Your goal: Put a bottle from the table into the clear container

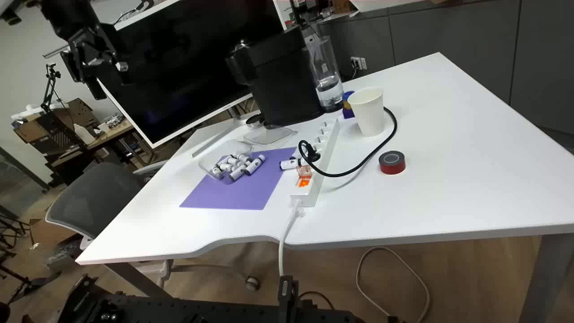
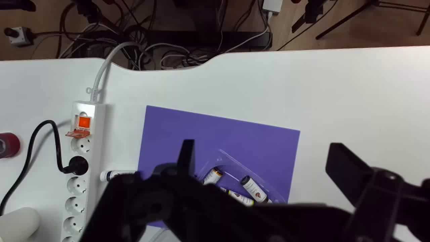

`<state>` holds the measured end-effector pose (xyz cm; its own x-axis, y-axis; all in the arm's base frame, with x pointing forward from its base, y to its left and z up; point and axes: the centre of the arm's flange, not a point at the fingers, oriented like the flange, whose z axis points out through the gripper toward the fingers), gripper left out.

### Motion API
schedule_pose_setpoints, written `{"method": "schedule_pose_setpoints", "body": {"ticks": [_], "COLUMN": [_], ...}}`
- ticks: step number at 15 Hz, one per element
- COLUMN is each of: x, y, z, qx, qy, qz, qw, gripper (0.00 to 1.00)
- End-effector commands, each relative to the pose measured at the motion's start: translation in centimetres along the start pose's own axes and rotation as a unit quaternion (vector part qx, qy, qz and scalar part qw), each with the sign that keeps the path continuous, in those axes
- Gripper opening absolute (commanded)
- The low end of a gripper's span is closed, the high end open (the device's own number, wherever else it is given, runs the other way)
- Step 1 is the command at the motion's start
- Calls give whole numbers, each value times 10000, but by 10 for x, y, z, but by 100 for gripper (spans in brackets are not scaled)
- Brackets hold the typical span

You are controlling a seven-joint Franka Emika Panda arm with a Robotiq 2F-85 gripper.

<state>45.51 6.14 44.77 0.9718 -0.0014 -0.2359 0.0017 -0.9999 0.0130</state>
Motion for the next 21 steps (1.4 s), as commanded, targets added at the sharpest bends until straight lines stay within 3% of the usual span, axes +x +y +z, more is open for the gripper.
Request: {"method": "schedule_pose_setpoints", "body": {"ticks": [1, 12, 17, 21], "x": [0, 0, 30, 73], "y": [0, 0, 11, 45], "z": [0, 0, -8, 4], "qx": [1, 2, 163, 276], "qy": [6, 13, 113, 350], "qz": [0, 0, 878, 1833], "qw": [10000, 10000, 9959, 9820], "gripper": [100, 100, 100, 100]}}
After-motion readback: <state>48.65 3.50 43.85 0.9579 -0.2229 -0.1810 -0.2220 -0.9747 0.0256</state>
